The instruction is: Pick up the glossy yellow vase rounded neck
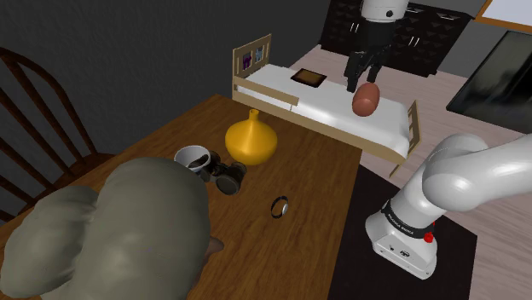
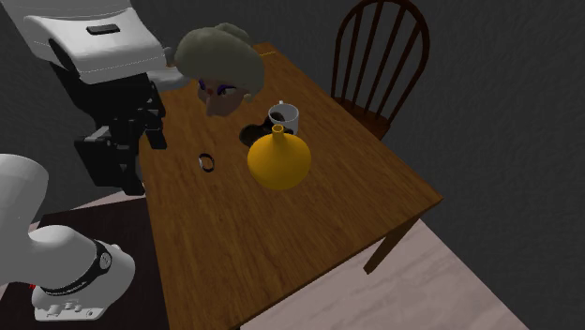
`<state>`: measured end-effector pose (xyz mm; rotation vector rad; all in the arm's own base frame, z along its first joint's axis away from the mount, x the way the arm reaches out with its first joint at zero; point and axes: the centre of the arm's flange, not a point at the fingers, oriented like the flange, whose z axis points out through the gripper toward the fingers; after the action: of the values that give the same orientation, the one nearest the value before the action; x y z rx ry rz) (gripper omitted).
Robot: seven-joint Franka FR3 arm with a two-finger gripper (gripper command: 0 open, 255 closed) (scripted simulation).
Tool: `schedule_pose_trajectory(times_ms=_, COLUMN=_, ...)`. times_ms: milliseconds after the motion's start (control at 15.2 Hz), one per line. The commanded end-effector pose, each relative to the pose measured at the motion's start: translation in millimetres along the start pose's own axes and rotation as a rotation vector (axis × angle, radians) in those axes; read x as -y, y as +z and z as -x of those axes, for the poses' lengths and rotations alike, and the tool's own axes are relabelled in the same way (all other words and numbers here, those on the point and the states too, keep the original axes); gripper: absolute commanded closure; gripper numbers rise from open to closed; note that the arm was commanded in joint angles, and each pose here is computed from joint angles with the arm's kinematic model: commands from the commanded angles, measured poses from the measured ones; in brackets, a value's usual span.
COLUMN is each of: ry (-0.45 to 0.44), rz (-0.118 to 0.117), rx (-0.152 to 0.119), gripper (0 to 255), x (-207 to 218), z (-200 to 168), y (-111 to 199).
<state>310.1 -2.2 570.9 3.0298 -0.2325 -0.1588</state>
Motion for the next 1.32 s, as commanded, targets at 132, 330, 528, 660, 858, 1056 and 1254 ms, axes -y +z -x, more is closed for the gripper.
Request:
schedule_pose_trajectory(times_ms=132, ry=0.005, rz=-0.011, rx=0.001, gripper=0, x=17.9, z=-16.9, y=6.0)
schedule_pose_trajectory(times_ms=330, ry=0.012, rz=-0.027, rx=0.003, gripper=0, x=44.8, z=-42.3, y=14.6)
schedule_pose_trajectory(times_ms=528, ry=0.020, rz=-0.043, rx=0.006, gripper=0, x=71.6, z=-68.0, y=22.9)
schedule_pose_trajectory(times_ms=660, ry=0.025, rz=-0.054, rx=0.007, gripper=0, x=89.4, z=-85.2, y=28.2)
schedule_pose_trajectory(times_ms=858, ry=0.032, rz=-0.070, rx=0.009, gripper=0, x=116.1, z=-111.1, y=35.8)
schedule_pose_trajectory(times_ms=1056, ry=0.039, rz=-0.086, rx=0.011, gripper=0, x=142.7, z=-137.3, y=43.0)
schedule_pose_trajectory(times_ms=1254, ry=0.047, rz=-0.102, rx=0.013, gripper=0, x=169.2, z=-163.6, y=49.9)
